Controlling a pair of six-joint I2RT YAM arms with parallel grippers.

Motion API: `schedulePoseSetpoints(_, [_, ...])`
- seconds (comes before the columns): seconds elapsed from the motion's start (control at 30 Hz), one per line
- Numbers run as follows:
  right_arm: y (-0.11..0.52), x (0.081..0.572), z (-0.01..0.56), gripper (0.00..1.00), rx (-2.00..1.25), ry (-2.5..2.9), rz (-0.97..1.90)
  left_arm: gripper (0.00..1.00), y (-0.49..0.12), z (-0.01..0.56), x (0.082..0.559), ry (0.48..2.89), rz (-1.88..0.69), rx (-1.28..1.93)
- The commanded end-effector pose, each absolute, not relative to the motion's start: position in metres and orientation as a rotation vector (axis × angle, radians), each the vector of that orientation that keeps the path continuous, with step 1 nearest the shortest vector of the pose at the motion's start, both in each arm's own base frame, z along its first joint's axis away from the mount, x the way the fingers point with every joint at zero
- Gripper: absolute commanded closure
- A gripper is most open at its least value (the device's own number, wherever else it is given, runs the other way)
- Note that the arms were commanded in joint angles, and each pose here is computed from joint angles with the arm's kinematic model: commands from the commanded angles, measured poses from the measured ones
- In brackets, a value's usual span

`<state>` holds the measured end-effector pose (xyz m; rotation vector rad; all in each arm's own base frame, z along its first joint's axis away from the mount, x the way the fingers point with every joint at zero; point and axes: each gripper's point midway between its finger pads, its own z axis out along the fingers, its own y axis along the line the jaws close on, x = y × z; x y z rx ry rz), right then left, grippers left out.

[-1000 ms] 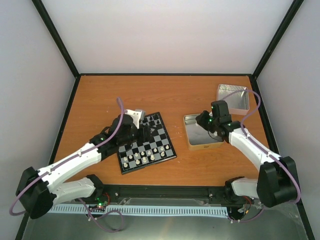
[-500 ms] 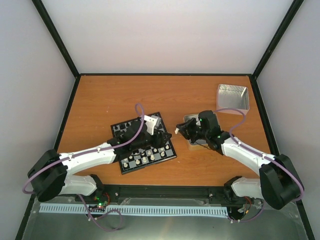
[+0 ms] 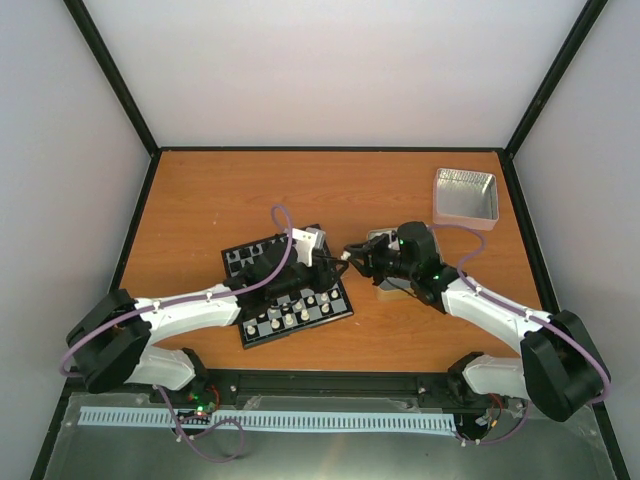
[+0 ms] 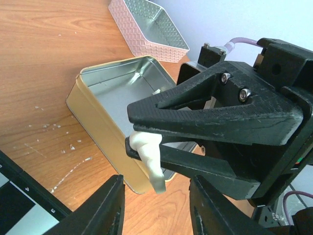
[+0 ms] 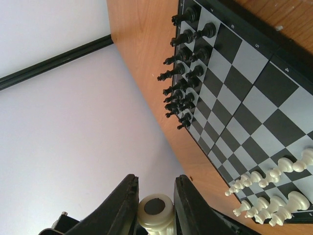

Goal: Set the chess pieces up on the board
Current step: Place the chess piece on the chessboard.

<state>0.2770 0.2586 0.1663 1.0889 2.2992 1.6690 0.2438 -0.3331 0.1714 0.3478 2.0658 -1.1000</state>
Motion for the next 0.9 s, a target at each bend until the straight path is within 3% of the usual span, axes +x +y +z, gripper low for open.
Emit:
schedulePoseSetpoints(0.0, [0.265,0.274,0.174,0.79,1.095,2.294,1.722,0.65,-0.338,0.189,0.249,1.995,-1.129,0.301])
schedulePoseSetpoints(0.2, [0.268,0.270,0.168,0.78,1.105,2.321,1.735,0.74,-0.331,0.191,0.258,1.992,-1.079,0.252])
schedulePoseSetpoints(0.5, [0.273,0.270,0.167,0.78,1.086,2.334,1.752,0.75,-0.337,0.183,0.258,2.025,-1.085,0.260])
schedulePoseSetpoints(0.67, [0.272,0.270,0.160,0.78,1.089,2.348,1.728,0.92,-0.339,0.184,0.257,2.030,-1.095,0.272])
schedulePoseSetpoints(0.87, [0.264,0.275,0.155,0.71,0.975,2.378,1.575,0.99,-0.330,0.179,0.255,2.093,-1.017,0.286])
